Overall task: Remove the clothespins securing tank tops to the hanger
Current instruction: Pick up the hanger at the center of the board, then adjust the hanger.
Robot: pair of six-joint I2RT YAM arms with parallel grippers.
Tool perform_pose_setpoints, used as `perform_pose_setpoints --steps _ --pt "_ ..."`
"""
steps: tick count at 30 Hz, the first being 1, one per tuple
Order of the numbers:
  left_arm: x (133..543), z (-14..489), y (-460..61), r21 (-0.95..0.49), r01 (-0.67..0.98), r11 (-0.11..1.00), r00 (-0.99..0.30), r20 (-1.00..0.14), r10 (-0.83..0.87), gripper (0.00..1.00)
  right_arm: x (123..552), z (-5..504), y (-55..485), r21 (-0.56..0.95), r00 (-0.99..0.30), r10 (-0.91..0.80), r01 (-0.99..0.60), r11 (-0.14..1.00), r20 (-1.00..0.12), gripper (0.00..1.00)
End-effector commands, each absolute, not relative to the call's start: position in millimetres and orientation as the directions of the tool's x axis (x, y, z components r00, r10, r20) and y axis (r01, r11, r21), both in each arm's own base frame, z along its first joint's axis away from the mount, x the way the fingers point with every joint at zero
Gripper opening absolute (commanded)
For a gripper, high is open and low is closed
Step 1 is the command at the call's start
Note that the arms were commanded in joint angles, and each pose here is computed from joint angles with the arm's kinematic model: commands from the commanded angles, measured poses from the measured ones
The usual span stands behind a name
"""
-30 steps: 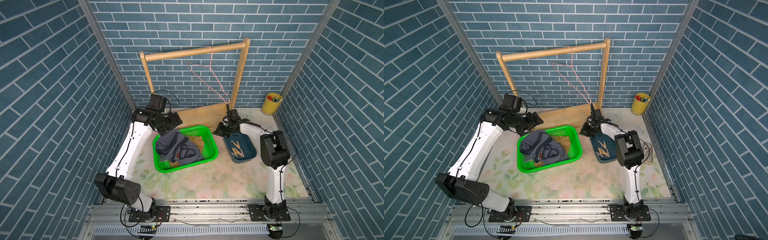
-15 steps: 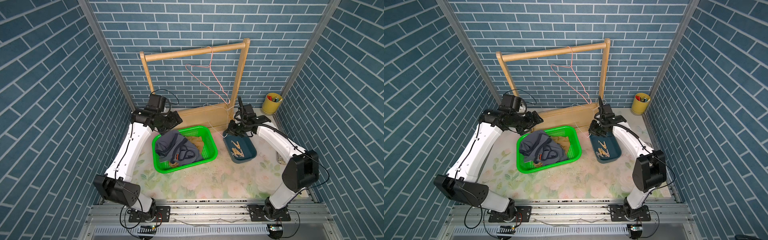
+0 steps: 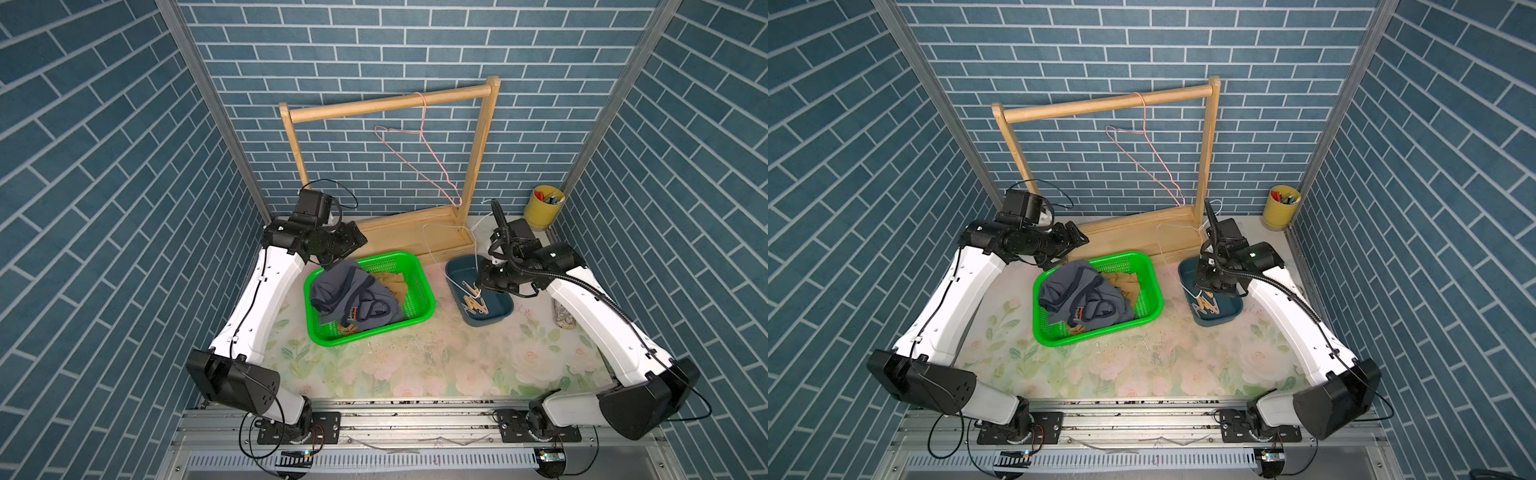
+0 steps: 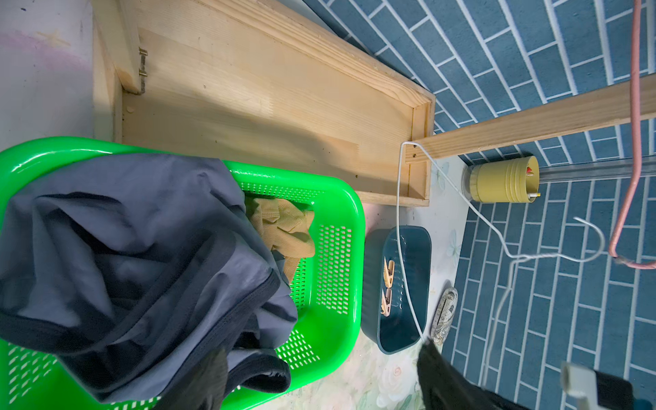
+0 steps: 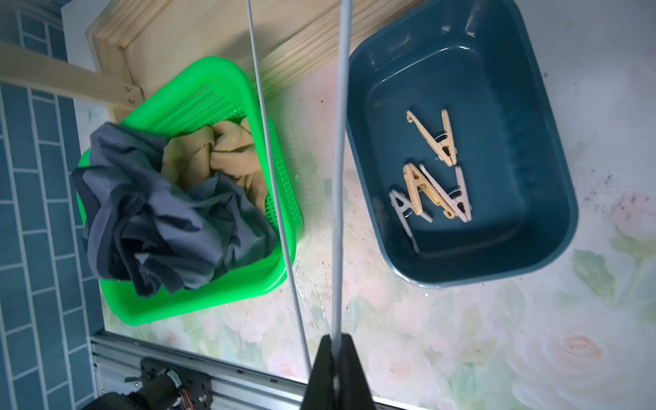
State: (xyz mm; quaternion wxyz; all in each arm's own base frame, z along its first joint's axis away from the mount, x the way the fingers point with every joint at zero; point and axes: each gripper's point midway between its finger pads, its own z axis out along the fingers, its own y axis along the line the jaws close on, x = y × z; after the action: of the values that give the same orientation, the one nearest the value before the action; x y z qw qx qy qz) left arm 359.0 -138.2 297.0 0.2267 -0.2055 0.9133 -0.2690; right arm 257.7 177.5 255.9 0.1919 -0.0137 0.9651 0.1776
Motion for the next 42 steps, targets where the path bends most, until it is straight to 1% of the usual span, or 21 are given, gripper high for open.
perform_pose_setpoints --steps 1,9,13,15,18,20,23,27,31,33,37,39,42 --pt "357.0 300.6 -138.4 -0.582 -0.272 0.766 -0.812 -0.289 -0.507 0.85 225.6 268.7 154.2 0.200 -0.923 -0.037 -0.122 0.972 -0.383 0.00" --pt "350.5 300.0 -131.8 -0.558 -0.302 0.773 -0.806 -0.283 -0.519 0.83 200.9 317.4 154.3 0.113 -0.880 -0.151 -0.224 0.968 -0.451 0.00" --pt "351.7 303.5 -130.7 -0.553 -0.302 0.776 -0.806 -0.286 -0.517 0.83 198.3 343.5 171.0 0.061 -0.829 -0.247 -0.318 0.946 -0.501 0.00" --pt "352.0 305.2 -129.8 -0.548 -0.304 0.779 -0.806 -0.288 -0.517 0.83 202.1 354.2 186.8 0.029 -0.804 -0.310 -0.375 0.927 -0.508 0.00" --pt "352.3 309.0 -127.4 -0.541 -0.305 0.784 -0.803 -0.297 -0.517 0.82 218.0 364.6 213.6 -0.039 -0.773 -0.399 -0.438 0.898 -0.493 0.00" --pt "351.1 312.3 -125.1 -0.530 -0.300 0.793 -0.803 -0.309 -0.510 0.82 233.4 369.9 231.4 -0.066 -0.746 -0.436 -0.469 0.881 -0.504 0.00" --pt "347.2 315.4 -119.9 -0.511 -0.302 0.804 -0.802 -0.321 -0.505 0.81 261.9 372.0 258.3 -0.100 -0.691 -0.460 -0.494 0.863 -0.557 0.00" --pt "343.3 318.6 -119.8 -0.524 -0.296 0.799 -0.801 -0.319 -0.507 0.81 306.5 378.4 285.0 -0.160 -0.602 -0.439 -0.460 0.873 -0.667 0.00" --pt "353.8 337.4 -133.8 -0.596 -0.226 0.770 -0.799 -0.339 -0.497 0.80 333.4 395.6 321.6 -0.130 -0.485 -0.396 -0.493 0.860 -0.780 0.00" --pt "363.1 359.9 -139.9 -0.632 -0.178 0.754 -0.783 -0.373 -0.497 0.79 338.8 397.9 336.1 -0.104 -0.466 -0.381 -0.517 0.850 -0.799 0.00" --pt "388.5 411.0 -148.9 -0.713 -0.126 0.690 -0.724 -0.409 -0.555 0.80 337.0 385.3 360.9 -0.036 -0.489 -0.383 -0.581 0.813 -0.784 0.00" --pt "403.6 428.3 -154.9 -0.750 -0.117 0.651 -0.704 -0.400 -0.587 0.80 335.4 380.1 367.1 -0.006 -0.506 -0.375 -0.589 0.808 -0.777 0.00" --pt "424.6 439.9 -167.7 -0.805 -0.115 0.582 -0.695 -0.353 -0.626 0.80 333.7 382.3 374.2 0.037 -0.512 -0.345 -0.597 0.801 -0.787 0.00"
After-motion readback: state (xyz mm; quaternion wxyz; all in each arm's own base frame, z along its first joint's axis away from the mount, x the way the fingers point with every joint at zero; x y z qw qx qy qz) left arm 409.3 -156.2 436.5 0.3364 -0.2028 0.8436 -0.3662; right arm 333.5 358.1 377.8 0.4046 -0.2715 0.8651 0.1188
